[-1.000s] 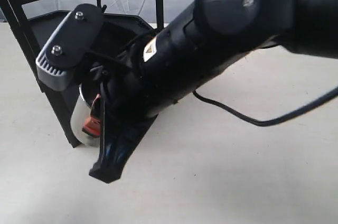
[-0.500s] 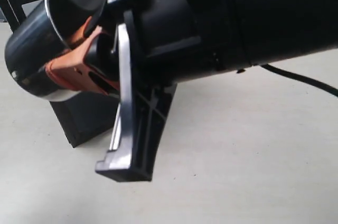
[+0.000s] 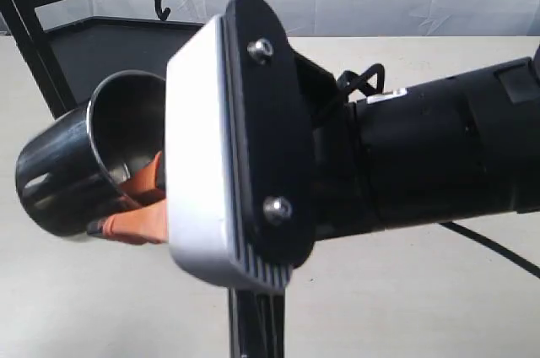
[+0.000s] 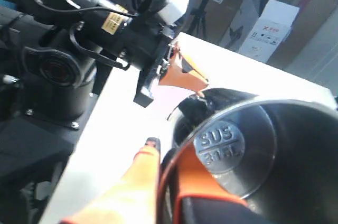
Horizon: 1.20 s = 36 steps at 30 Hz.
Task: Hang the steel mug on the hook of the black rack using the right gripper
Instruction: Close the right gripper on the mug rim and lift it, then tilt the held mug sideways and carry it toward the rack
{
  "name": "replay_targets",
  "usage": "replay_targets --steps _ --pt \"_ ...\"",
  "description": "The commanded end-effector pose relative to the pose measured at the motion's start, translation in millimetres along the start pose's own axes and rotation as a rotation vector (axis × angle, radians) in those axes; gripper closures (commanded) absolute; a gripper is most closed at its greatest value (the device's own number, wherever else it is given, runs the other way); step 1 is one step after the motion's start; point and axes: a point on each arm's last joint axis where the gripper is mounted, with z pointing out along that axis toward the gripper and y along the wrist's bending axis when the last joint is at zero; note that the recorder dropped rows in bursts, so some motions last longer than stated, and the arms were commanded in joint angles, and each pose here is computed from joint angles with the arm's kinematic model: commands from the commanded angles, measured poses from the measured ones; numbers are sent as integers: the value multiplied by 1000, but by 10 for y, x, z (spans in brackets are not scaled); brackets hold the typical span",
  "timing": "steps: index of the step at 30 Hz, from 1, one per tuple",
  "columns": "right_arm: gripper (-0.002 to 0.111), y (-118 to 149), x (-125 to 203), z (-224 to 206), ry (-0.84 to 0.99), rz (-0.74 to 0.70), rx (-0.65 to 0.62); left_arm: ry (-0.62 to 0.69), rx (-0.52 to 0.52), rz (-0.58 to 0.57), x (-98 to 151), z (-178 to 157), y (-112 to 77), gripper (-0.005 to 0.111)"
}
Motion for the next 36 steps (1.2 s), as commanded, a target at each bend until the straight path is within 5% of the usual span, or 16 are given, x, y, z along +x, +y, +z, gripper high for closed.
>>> replay_targets --steps 1,6,16,36 --pt "108 -46 -9 -17 -3 -56 56 -11 1 0 -16 1 0 107" --pt "108 -301 183 -16 179 -69 319 -11 1 0 -16 1 0 107" --pt "108 -21 131 42 112 -267 -12 -11 1 0 -16 1 0 107" --pt "108 -4 379 210 225 -358 -110 -11 1 0 -16 1 0 107"
